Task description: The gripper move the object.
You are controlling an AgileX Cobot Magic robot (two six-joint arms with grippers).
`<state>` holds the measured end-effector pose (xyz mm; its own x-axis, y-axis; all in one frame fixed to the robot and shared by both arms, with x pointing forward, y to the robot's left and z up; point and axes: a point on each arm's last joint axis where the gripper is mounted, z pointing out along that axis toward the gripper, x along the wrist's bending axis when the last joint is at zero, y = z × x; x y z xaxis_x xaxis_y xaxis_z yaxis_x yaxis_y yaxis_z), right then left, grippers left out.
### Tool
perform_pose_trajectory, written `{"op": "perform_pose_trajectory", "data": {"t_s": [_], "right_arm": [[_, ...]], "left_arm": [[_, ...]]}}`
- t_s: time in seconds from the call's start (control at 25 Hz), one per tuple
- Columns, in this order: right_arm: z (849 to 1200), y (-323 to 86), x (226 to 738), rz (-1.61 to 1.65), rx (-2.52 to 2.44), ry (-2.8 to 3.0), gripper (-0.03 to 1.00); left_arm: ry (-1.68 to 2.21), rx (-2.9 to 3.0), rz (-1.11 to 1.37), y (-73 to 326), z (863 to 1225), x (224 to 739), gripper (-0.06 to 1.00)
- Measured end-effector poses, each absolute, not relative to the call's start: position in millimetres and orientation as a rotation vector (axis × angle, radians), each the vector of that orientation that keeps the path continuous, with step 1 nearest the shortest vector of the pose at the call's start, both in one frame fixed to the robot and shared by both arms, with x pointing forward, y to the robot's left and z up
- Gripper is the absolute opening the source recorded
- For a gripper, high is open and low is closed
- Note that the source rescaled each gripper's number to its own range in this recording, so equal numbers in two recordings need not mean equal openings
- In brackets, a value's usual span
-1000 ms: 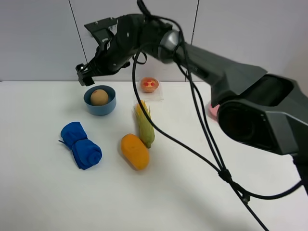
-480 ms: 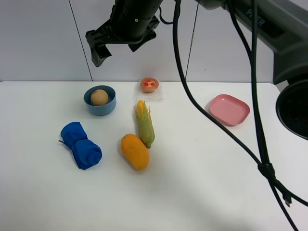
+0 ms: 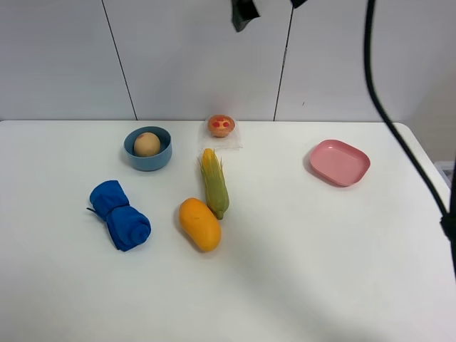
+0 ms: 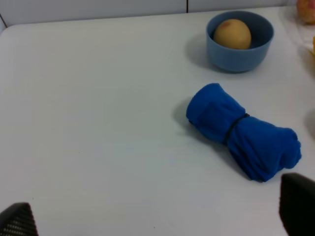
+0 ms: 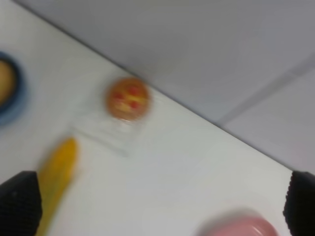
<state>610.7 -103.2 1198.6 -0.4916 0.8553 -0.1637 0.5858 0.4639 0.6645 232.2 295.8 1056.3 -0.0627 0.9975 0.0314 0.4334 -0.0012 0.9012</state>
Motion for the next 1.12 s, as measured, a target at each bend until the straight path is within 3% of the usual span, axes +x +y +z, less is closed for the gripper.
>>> {"op": "perform_pose_trajectory", "data": {"t_s": [0.36,0.72,0.88,1.12], "right_arm": [[1184.1,-211.7,577.4,0.515,1.481,2.161,1.0],[1171.2,-305.1,483.1,0.375,1.76,1.962,1.0],[1169.7,-325.3,441.7,0.36,1.83,1.852,1.0],[1166.2,-322.9,383.7,0.412,1.802,1.787,1.0]], "left_arm": [[1.579,1.514,1.027,295.8,1056.3,232.2,1.0],[1.579,1.514,1.027,295.8,1056.3,232.2,1.0],[1.579,1.514,1.027,295.8,1056.3,232.2,1.0],[1.579,1.514,1.027,295.8,1056.3,232.2,1.0]]}}
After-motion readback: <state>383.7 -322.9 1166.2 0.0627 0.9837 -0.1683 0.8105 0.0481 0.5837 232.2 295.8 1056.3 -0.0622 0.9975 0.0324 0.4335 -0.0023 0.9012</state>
